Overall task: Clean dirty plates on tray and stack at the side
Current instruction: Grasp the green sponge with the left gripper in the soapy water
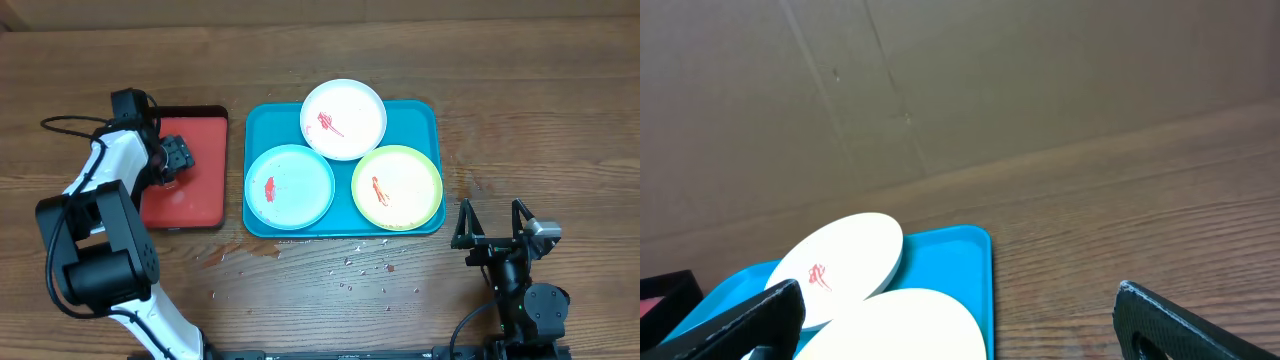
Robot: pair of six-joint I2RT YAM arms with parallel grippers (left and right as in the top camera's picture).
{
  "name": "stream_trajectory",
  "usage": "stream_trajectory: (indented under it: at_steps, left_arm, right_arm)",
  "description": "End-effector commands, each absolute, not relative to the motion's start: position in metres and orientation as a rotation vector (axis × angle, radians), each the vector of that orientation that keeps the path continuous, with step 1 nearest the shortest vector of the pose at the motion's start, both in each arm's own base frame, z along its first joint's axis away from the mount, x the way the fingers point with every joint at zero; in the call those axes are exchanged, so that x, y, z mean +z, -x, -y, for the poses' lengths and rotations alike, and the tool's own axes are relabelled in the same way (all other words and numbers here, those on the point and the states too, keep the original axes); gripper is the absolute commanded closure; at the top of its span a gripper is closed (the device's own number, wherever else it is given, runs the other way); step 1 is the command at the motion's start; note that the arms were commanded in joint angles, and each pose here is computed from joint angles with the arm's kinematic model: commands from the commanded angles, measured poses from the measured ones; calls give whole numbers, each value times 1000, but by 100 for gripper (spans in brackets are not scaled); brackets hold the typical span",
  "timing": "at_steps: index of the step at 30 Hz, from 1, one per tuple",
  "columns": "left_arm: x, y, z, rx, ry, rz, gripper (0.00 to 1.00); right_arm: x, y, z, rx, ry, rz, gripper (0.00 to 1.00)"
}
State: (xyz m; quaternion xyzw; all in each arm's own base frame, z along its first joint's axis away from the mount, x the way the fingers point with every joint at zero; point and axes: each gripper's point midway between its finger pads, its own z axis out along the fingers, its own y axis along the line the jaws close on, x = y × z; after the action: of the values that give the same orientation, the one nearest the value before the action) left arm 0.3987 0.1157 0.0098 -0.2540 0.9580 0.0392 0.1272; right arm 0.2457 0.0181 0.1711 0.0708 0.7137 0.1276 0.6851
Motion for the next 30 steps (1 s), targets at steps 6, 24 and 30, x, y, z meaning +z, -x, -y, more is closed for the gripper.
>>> stream_trajectory:
  at_steps: [6, 24, 30]
  left_arm:
    - [-2, -394, -107, 61, 724, -2853, 34]
    - [0, -403, -98, -32, 700, -2831, 0]
    - [8, -429, -106, -18, 673, -2718, 0]
  right_arm:
    - [169, -246, -16, 273, -166, -1595, 0]
    - [169, -246, -16, 273, -166, -1595, 0]
    - [169, -246, -16, 273, -166, -1595, 0]
